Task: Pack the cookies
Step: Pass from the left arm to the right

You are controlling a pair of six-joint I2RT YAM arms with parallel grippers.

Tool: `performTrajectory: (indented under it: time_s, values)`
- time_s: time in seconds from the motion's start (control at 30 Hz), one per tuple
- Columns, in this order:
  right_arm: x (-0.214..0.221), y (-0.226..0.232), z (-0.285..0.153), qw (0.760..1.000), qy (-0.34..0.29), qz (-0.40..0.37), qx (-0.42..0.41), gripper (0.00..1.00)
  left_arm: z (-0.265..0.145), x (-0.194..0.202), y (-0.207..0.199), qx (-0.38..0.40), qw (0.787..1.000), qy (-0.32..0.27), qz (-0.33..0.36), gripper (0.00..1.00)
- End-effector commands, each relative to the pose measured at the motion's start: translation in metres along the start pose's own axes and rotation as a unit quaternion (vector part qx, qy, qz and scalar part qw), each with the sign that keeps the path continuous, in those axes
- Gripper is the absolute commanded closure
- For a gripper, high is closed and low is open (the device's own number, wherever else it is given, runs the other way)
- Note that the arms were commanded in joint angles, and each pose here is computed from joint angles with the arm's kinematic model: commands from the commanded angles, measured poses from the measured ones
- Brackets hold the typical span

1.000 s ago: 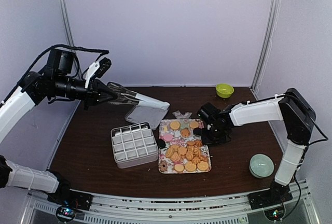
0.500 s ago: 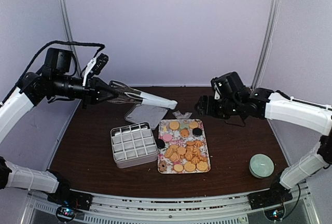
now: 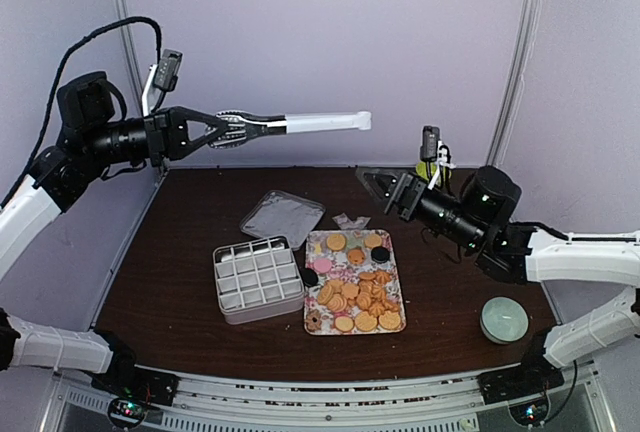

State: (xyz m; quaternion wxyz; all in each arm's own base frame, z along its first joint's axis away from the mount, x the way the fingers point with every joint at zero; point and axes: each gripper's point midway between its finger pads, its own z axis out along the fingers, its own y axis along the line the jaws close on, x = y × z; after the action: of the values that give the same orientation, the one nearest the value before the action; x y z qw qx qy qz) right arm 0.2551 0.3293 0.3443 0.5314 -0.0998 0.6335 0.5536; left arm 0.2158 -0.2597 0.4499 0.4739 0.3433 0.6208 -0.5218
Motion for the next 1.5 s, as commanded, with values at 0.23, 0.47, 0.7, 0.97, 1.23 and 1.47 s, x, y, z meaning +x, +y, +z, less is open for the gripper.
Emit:
performTrajectory:
  time_s: [0.23, 0.47, 0.7, 0.97, 1.23, 1.47]
  values:
    - [-0.068, 0.100, 0.020, 0.972, -0.159, -0.040, -0.167, 0.00, -0.007, -0.036, -0.022, 0.045, 0.996, -0.060, -0.037, 1.00]
    - [-0.075, 0.106, 0.049, 0.963, -0.184, -0.001, -0.197, 0.01, -0.005, -0.034, -0.026, 0.064, 0.996, -0.054, -0.040, 1.00]
    - [-0.078, 0.123, 0.068, 0.950, -0.184, 0.033, -0.250, 0.23, -0.004, -0.034, -0.026, 0.065, 0.996, -0.054, -0.034, 1.00]
    - [-0.075, 0.132, 0.074, 0.941, -0.169, 0.060, -0.288, 0.48, -0.005, -0.032, -0.026, 0.066, 0.996, -0.051, -0.028, 1.00]
    - [-0.073, 0.126, 0.055, 0.929, -0.143, 0.078, -0.332, 0.46, -0.008, -0.031, -0.023, 0.060, 0.997, -0.048, -0.021, 1.00]
    - [-0.062, 0.127, 0.056, 0.934, -0.083, 0.065, -0.341, 0.38, -0.008, -0.029, -0.023, 0.061, 0.997, -0.045, -0.017, 1.00]
